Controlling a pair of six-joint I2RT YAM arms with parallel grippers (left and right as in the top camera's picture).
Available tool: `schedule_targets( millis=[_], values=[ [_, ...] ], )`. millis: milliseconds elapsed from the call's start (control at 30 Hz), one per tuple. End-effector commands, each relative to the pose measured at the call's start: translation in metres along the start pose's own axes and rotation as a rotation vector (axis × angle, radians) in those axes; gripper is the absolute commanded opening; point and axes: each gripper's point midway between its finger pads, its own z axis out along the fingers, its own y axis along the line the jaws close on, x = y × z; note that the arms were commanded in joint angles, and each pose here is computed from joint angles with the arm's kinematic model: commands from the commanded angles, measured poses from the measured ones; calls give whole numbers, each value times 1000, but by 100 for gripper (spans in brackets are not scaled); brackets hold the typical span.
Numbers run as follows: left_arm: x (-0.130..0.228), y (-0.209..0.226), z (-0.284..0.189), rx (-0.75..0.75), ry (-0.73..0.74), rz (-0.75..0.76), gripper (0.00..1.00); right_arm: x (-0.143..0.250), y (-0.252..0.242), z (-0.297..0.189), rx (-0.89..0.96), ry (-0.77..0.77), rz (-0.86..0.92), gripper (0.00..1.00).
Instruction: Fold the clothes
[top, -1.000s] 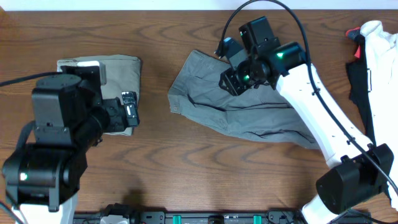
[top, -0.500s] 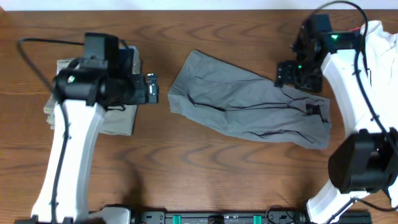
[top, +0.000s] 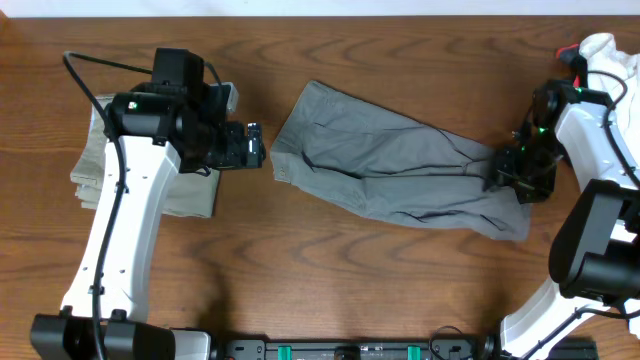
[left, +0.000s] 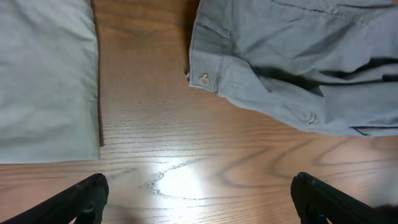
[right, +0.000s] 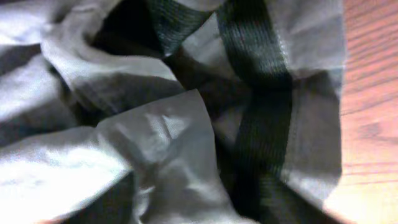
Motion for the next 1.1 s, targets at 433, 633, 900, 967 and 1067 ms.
schedule_targets(
  millis=[433,633,900,967,1067],
  values=[
    [-1,-6,-9,19,-27,34,96,72,155,-118,-905,-267,-829,2],
    [-5,-7,-11,21,-43,39,96,113,179,-165,-865,-483,-1091,1],
    [-7,-10,-19,25,-77,48,96,56,142,-242,-494,-940,-668,1],
    [-8,-11,-22,26,-91,52,96,54,133,-264,-471,-1036,-584,1],
    [-10,-12,-25,28,-106,56,96,61,135,-289,-502,-1127,-583,1]
  ],
)
